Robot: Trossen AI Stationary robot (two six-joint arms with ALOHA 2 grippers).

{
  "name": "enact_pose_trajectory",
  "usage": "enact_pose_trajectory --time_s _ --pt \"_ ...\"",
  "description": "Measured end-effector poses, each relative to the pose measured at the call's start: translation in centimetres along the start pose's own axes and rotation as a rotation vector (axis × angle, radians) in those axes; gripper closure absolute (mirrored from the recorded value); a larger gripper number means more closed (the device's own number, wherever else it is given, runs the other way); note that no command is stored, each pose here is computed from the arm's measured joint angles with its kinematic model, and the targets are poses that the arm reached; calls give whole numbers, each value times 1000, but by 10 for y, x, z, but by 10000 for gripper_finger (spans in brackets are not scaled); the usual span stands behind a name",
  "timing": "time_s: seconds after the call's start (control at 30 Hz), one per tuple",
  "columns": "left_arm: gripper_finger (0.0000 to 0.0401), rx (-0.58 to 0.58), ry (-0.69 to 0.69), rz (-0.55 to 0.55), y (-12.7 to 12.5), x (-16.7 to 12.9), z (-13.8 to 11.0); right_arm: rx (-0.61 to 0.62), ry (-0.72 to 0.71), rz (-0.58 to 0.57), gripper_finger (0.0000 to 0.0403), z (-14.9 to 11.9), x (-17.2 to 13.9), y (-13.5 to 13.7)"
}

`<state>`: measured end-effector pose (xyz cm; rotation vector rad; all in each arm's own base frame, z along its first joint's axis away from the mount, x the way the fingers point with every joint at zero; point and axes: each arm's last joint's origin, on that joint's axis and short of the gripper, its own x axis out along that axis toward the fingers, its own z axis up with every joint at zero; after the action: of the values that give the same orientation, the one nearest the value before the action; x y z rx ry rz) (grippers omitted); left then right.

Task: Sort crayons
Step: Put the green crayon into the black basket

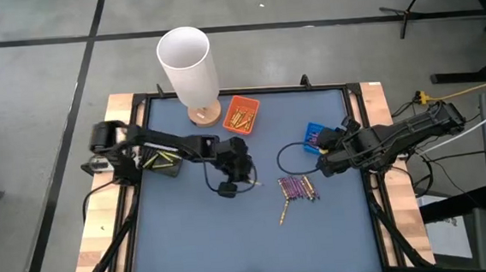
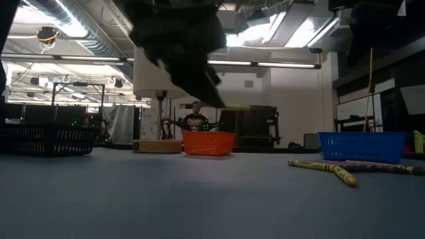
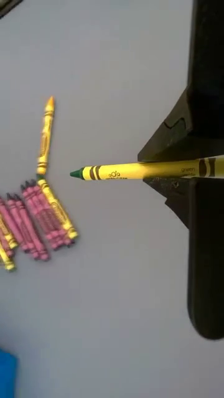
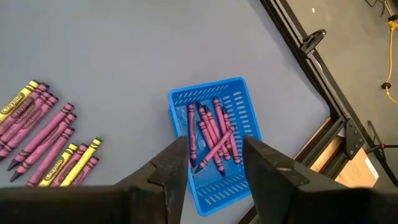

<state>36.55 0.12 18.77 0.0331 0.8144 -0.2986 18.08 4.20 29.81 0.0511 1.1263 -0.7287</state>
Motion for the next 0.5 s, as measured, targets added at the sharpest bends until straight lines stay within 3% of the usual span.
enact_pose_trajectory --time_s 0.27,0.5 --pt "391 -95 287 58 -10 -78 -18 8 -9 9 253 1 0 1" --pt "390 -201 542 118 -16 -124 -42 15 -16 17 253 2 0 3"
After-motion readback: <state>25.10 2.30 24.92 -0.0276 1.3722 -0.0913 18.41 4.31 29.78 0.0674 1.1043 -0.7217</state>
